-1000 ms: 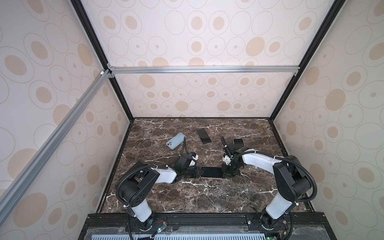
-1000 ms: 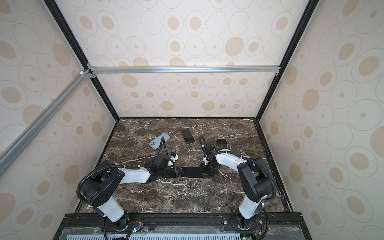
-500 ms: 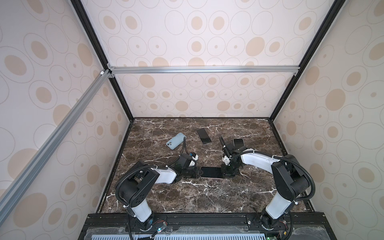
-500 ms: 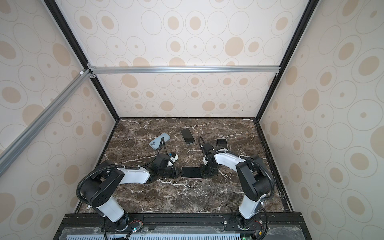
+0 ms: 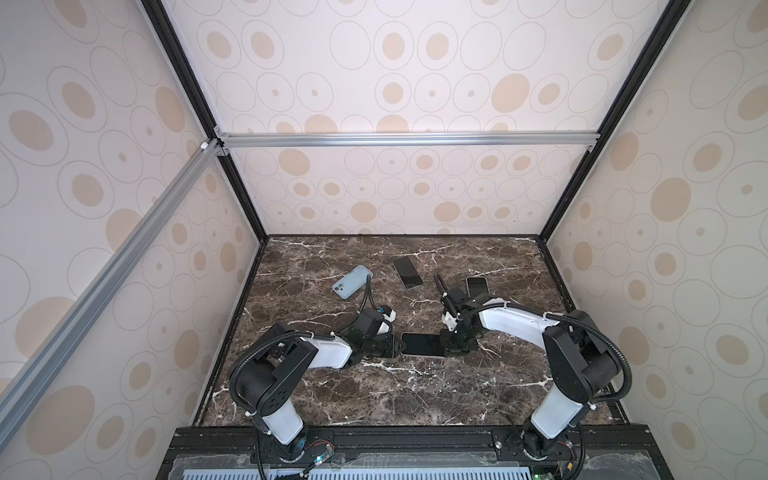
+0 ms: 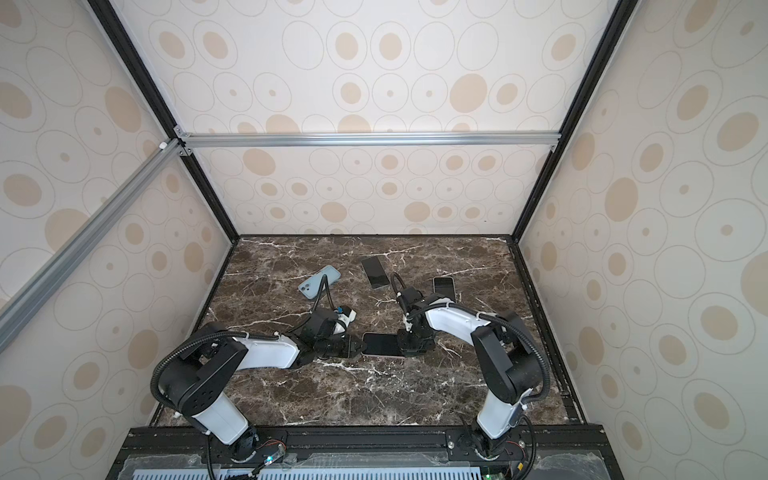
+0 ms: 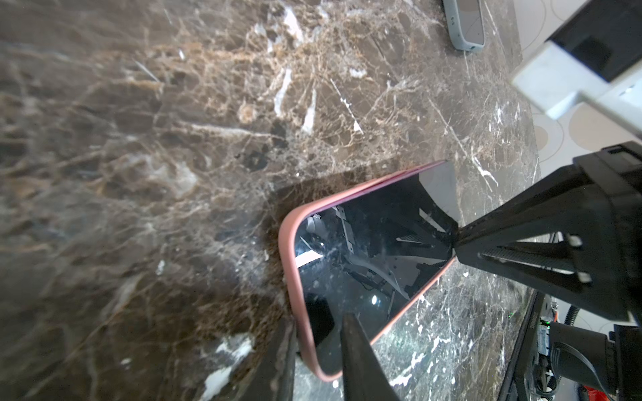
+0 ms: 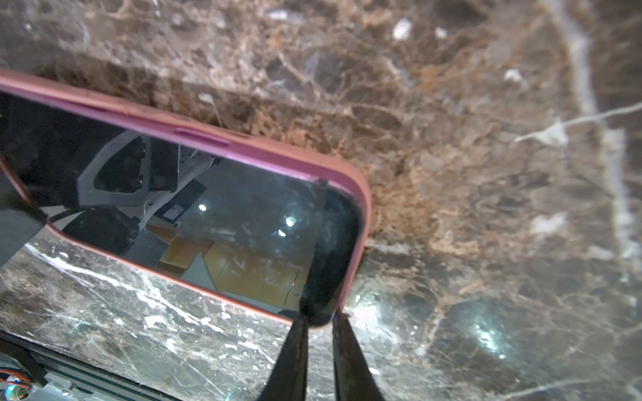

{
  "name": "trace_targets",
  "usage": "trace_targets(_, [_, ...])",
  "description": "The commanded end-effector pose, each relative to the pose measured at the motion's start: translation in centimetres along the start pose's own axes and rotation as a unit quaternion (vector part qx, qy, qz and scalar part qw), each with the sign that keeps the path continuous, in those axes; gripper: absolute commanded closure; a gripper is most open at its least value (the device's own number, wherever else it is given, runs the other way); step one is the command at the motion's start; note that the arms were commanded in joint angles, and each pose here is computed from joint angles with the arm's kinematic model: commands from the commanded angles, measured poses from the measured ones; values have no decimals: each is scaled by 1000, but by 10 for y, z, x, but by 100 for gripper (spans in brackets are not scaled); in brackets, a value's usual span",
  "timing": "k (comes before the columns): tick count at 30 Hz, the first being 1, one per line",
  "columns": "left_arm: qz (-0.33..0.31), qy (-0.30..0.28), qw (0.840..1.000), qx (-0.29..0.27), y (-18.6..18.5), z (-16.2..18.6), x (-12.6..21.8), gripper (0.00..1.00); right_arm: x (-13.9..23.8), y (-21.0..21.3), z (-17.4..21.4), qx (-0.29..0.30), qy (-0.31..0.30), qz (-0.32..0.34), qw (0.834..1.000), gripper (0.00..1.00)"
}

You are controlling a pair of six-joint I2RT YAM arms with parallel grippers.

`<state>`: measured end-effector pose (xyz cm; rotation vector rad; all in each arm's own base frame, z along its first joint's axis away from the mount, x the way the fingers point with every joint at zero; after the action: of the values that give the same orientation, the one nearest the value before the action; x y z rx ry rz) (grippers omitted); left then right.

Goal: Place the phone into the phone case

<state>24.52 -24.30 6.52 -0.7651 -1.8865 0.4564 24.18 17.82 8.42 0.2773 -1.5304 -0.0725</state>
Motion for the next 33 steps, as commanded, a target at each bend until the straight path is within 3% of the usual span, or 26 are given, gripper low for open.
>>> trace_targets(1, [0, 2, 1000, 4, -2, 3, 3, 76, 4, -4, -2, 16, -5, 30, 999, 78])
trace_targets(10, [-10, -15, 1000, -6, -5, -5, 9, 74, 31, -9, -7, 21, -28, 39, 999, 70])
trace_targets(15, [-13, -26, 999, -17, -10, -14, 11, 70, 39, -6, -16, 22, -56, 11, 998, 78])
trace_targets(33, [-29, -18, 999, -22, -9, -27, 3, 68, 24, -18, -39, -12, -74, -38, 996, 86])
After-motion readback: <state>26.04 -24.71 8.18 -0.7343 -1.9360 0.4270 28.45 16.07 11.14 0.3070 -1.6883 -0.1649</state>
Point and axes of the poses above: each gripper's point midway between its finger pads, its own x axis back along the fingers, its own y axis along the line the jaws close on, z = x × y, the point moved 6 cm from there along x, back along the fingers, and after that the axes turned 1 degree about x, right-handed, at the moved point
